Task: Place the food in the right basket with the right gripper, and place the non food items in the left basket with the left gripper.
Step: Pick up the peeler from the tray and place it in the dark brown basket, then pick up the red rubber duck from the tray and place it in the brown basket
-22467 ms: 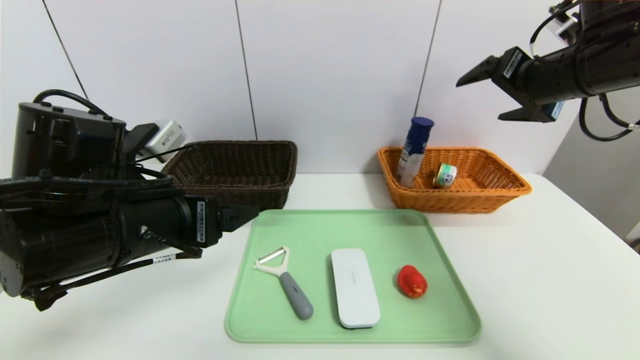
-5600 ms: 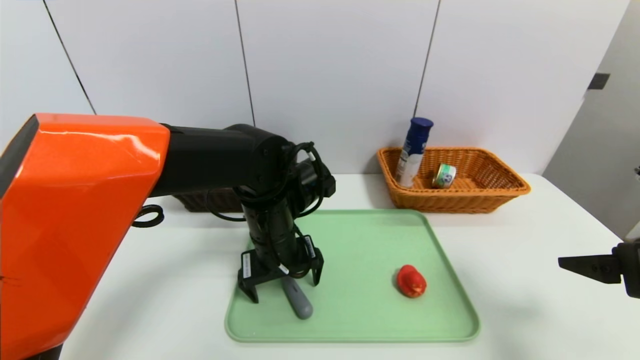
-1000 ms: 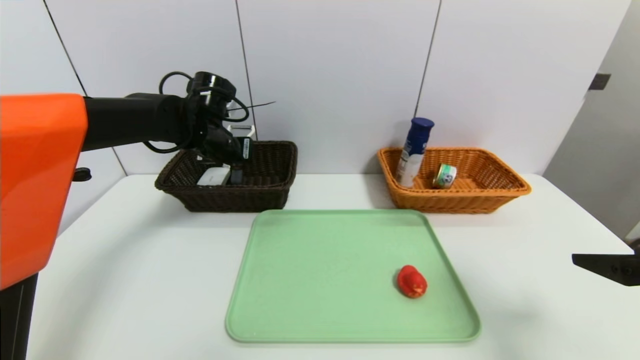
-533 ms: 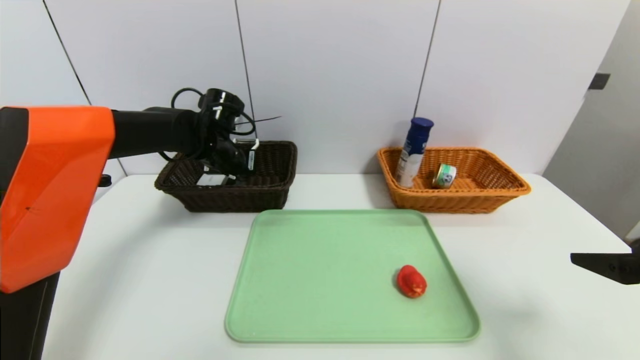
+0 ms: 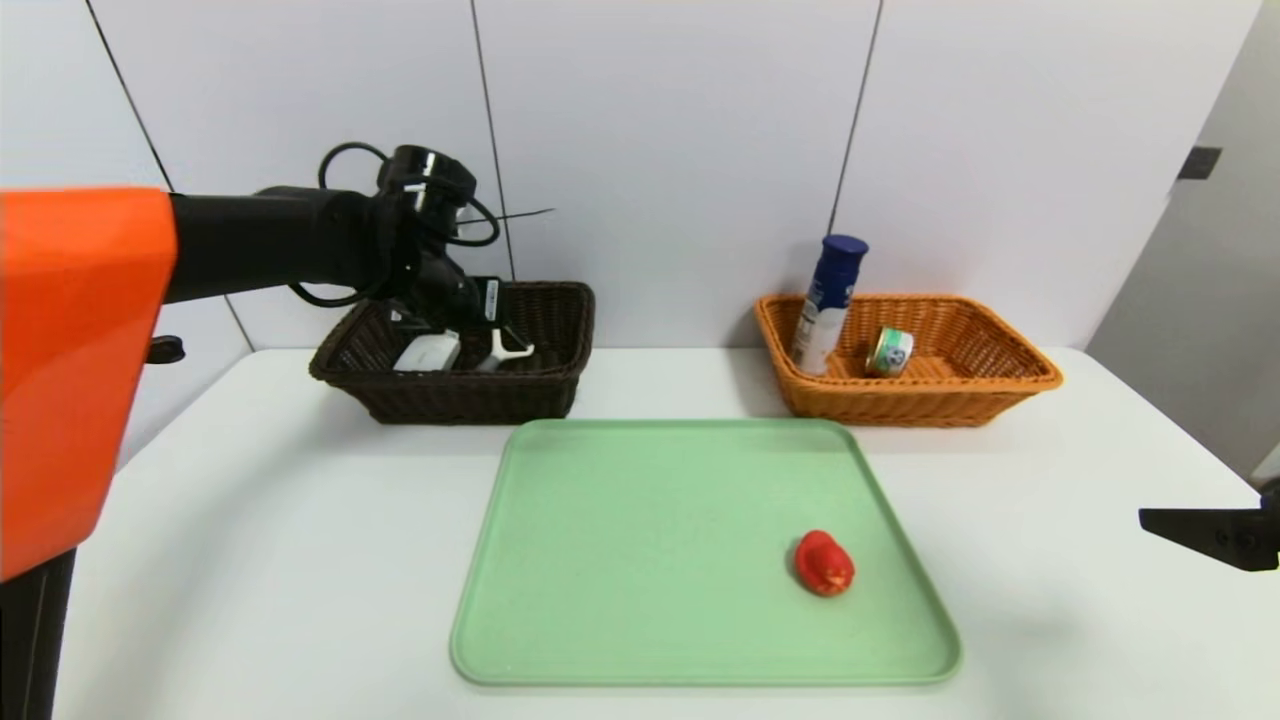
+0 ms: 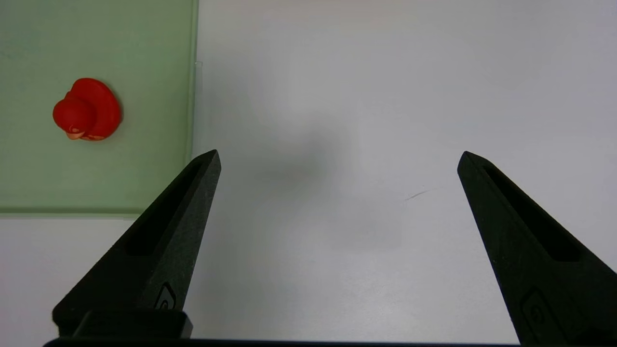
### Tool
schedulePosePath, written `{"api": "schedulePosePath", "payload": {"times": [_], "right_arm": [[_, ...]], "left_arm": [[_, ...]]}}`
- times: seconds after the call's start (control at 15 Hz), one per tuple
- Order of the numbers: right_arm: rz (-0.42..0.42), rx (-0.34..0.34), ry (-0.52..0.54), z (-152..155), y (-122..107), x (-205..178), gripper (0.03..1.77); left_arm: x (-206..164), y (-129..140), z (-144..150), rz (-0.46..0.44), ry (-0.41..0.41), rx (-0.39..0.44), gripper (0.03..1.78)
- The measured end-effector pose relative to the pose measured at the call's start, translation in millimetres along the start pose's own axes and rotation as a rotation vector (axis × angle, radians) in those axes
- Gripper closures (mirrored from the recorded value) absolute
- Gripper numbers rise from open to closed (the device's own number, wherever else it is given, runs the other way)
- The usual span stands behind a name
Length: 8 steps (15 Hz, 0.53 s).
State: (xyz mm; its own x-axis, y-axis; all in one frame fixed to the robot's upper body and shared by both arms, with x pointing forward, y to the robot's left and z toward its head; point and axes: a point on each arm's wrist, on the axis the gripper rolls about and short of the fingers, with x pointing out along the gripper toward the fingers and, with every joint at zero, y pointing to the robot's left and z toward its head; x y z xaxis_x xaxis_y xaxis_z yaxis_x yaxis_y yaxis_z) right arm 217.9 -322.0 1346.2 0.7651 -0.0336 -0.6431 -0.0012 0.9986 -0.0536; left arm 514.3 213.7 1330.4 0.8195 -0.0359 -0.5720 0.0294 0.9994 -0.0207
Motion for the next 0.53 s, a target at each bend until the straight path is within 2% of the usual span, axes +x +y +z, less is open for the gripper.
{"api": "schedulePosePath", "payload": {"times": [0.2,0.33,0.53], "right_arm": [[-0.001,-0.001,0.004,0,0,1,0.1],[-0.001,-0.003,0.004,0,0,1,0.1],[-0.003,-0.003,0.006,0,0,0,0.1]], "left_arm": [[-42,-10,14,-0.021,-0.066,0.041,0.45],[-69,-17,12,-0.128,-0.044,0.064,0.37],[-93,-27,-6,-0.344,0.015,0.092,0.29]]}}
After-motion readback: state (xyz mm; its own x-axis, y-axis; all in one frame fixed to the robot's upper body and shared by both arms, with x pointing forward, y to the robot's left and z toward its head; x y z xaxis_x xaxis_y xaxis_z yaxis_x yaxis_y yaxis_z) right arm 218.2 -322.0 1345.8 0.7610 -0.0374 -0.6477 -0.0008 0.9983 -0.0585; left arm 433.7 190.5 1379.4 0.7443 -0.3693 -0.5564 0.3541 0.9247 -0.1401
